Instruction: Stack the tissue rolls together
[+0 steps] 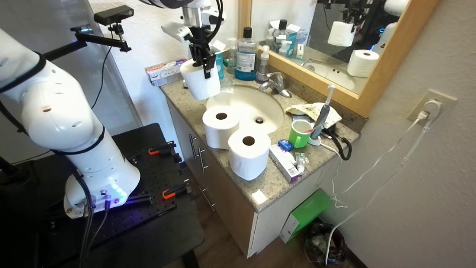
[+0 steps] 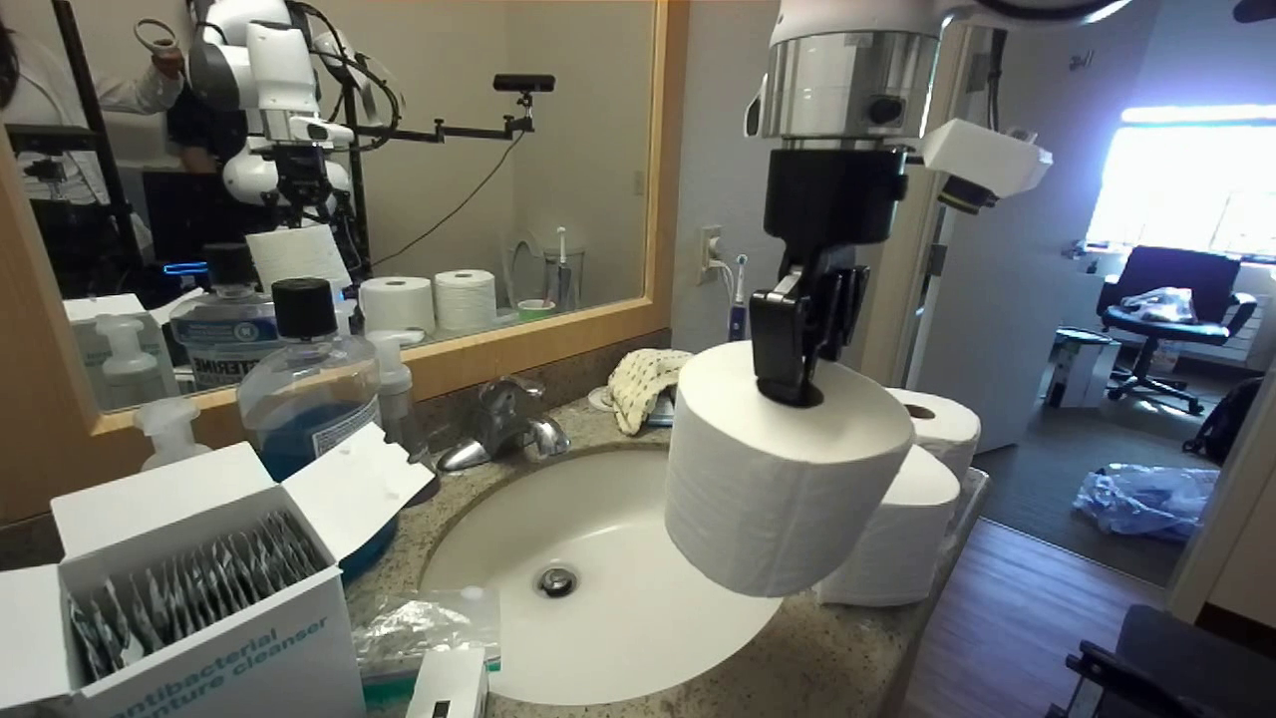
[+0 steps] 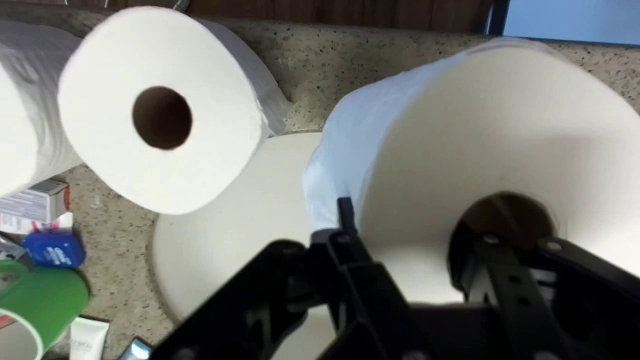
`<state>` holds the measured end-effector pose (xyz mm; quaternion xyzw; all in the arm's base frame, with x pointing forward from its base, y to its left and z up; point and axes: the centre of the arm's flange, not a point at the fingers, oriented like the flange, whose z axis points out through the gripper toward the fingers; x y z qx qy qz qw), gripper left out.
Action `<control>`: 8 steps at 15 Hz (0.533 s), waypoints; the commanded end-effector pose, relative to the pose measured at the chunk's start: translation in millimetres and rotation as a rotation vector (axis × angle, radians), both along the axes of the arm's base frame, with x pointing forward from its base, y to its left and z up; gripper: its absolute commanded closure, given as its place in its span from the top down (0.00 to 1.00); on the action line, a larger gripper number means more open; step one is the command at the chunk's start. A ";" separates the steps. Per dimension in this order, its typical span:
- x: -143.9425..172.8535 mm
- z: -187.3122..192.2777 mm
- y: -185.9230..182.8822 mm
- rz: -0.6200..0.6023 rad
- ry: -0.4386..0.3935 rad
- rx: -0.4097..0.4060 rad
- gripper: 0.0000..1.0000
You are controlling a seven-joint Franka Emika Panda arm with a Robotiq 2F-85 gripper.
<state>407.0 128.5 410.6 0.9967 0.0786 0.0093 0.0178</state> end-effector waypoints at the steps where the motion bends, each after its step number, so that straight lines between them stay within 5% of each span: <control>1: 0.3 19.3 -29.3 -0.072 -0.010 0.002 0.14; 8: 2.0 33.9 -96.8 -0.189 -0.057 0.054 0.14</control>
